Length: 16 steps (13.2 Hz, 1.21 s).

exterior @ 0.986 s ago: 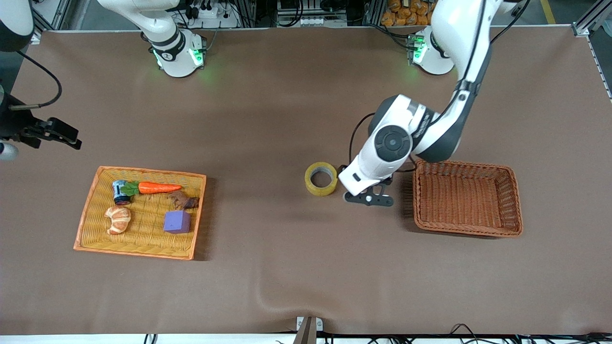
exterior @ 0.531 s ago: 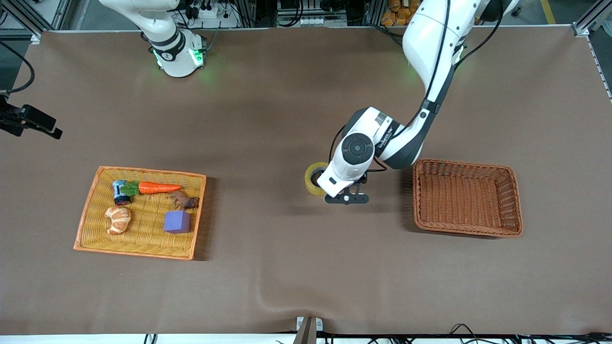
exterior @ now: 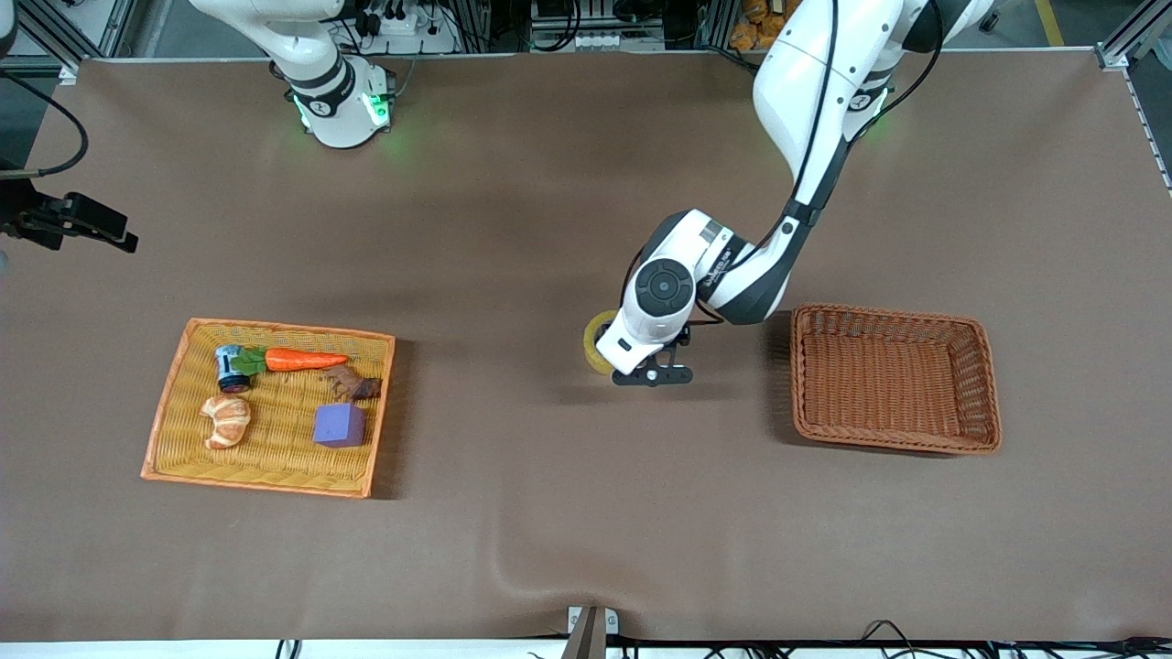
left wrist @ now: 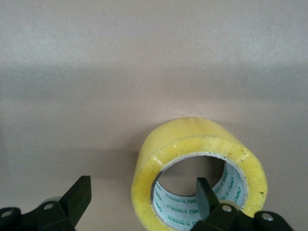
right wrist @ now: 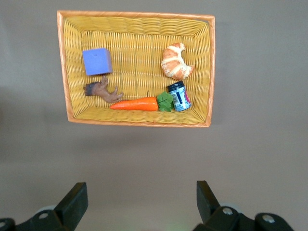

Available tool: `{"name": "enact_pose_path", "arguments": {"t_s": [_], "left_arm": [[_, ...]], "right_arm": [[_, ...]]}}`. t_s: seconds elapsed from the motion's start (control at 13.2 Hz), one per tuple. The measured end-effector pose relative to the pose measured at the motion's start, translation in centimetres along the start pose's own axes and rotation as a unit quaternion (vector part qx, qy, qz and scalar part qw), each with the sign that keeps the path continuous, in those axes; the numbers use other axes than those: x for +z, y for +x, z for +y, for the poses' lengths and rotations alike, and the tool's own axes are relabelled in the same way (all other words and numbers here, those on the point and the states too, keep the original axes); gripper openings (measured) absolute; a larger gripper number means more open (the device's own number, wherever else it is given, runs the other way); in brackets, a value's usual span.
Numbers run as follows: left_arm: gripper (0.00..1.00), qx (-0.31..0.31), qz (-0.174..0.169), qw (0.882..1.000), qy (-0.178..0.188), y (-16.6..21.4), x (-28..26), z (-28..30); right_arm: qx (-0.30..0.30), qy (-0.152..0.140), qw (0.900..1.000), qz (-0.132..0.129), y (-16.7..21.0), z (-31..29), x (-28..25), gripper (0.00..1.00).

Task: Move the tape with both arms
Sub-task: 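Lower the left gripper over the tape roll and grasp it, then lift the tape roll with the left gripper into the brown basket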

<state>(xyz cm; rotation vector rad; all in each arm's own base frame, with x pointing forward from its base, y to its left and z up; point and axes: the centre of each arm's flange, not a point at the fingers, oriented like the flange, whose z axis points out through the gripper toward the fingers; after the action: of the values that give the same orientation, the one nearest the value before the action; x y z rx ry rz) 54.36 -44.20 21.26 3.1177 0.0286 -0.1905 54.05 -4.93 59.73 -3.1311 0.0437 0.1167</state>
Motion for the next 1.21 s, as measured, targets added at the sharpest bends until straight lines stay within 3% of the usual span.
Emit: {"name": "enact_pose_path", "arguments": {"t_s": [0.08, 0.53, 0.68, 0.83, 1.21], "left_arm": [[0.89, 0.0, -0.001, 1.0, 0.001, 0.0, 0.3, 0.0], [0.23, -0.005, 0.002, 1.0, 0.002, 0.6, 0.8, -0.5], [0.22, -0.016, 0.019, 1.0, -0.005, 2.0, -1.3, -1.4], [0.22, -0.039, 0.036, 0.998, -0.016, 4.1, -7.1, -4.1], [0.22, -0.037, 0.049, 0.998, -0.023, 7.0, -22.0, -17.7]], "right_arm": [[-0.007, -0.003, 1.0, -0.002, 0.1, -0.5, 0.2, 1.0], [-0.015, -0.003, 1.0, -0.004, 0.2, -1.0, 0.4, 1.0], [-0.016, -0.003, 1.0, -0.005, 0.3, -1.0, 0.6, 1.0], [-0.02, -0.003, 1.0, -0.004, 0.6, -1.0, 0.9, 1.0], [-0.027, -0.003, 1.0, -0.004, 1.2, -1.0, 1.6, 1.0]]}}
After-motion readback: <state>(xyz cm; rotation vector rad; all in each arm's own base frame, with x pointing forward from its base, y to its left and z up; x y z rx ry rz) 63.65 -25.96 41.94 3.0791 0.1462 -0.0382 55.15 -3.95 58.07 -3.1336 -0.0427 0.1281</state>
